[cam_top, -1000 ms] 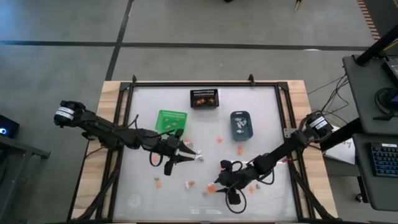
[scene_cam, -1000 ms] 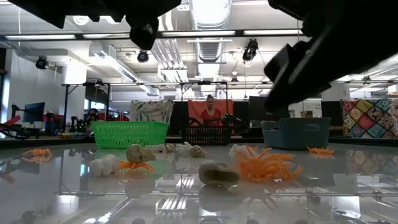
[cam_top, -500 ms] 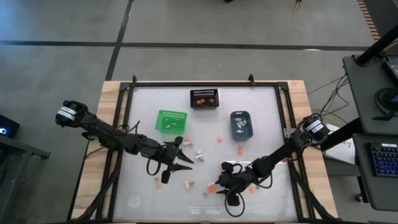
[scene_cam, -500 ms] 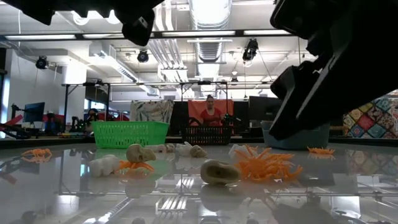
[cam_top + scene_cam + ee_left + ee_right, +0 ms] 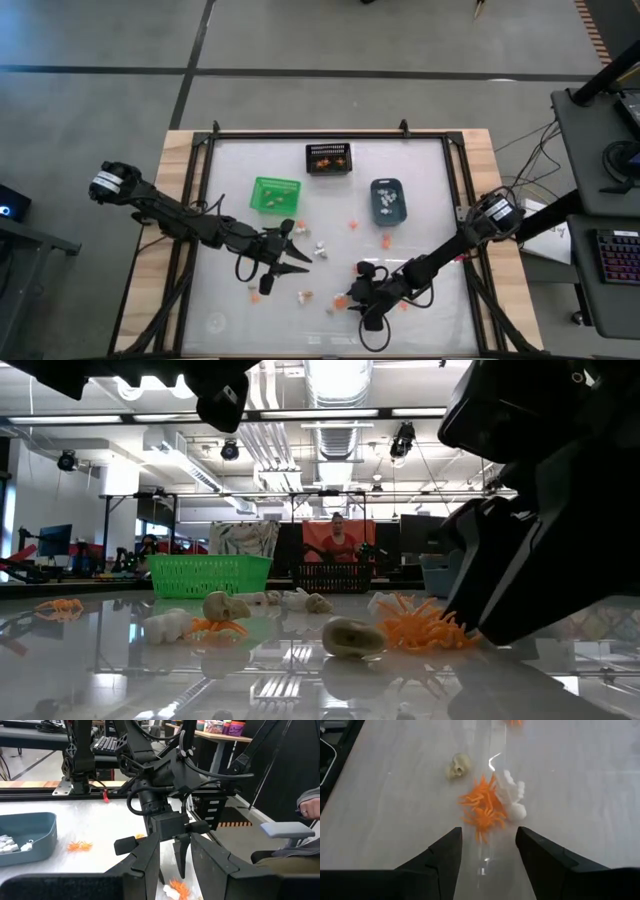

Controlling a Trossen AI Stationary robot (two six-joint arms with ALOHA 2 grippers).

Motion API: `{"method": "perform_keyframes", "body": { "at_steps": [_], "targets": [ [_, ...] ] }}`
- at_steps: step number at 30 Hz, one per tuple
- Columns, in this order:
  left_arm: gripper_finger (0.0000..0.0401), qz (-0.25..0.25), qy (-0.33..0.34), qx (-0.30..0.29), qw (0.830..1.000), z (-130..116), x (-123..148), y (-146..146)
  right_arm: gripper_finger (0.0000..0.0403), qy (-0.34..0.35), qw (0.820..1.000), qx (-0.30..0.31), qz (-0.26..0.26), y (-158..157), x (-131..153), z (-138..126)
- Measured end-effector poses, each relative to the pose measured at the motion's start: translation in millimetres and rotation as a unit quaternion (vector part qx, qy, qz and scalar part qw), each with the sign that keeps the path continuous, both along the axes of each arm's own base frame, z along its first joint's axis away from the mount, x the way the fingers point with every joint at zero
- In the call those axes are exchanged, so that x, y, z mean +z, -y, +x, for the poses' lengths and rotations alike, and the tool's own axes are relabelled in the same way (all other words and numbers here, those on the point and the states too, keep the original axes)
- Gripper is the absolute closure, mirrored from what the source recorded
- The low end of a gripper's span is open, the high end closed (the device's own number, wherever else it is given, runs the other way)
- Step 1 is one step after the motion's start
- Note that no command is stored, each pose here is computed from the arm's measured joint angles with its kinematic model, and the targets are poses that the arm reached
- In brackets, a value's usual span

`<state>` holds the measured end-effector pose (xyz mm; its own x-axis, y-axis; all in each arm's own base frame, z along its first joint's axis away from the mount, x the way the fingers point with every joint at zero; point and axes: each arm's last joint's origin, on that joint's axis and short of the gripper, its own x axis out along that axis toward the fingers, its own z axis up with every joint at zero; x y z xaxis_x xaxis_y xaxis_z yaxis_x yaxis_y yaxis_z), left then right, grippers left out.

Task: Sort Halloween decoration
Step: Put the orange spider toy into the black bin

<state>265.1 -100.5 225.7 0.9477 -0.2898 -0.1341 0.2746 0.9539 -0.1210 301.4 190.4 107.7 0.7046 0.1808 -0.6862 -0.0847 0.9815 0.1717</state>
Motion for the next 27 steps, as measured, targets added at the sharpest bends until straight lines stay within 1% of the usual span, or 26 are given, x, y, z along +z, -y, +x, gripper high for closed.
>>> {"method": "perform_keyframes", "body": {
  "at_steps": [7, 13, 16, 24, 27],
  "targets": [
    [0.0307, 0.0, 0.0, 0.0, 1.0, 0, 0, 0, 0.0216, 0.023, 1.0, -0.003, 0.013, -3, -9, 5],
    [0.0307, 0.0, 0.0, 0.0, 1.0, 0, 0, 0, 0.0224, 0.021, 0.999, -0.012, 0.021, -3, -10, 6],
    [0.0307, 0.0, 0.001, 0.0, 1.0, 0, 0, 0, 0.0247, 0.02, 0.999, -0.016, 0.019, -2, -10, 6],
    [0.0307, 0.005, 0.002, -0.001, 1.0, 0, 0, 0, 0.0339, 0.02, 0.999, -0.018, 0.019, -1, -11, 7],
    [0.0307, 0.005, 0.002, -0.001, 1.0, 0, 0, 0, 0.0361, 0.02, 0.999, -0.017, 0.021, -1, -10, 7]
  ]
}}
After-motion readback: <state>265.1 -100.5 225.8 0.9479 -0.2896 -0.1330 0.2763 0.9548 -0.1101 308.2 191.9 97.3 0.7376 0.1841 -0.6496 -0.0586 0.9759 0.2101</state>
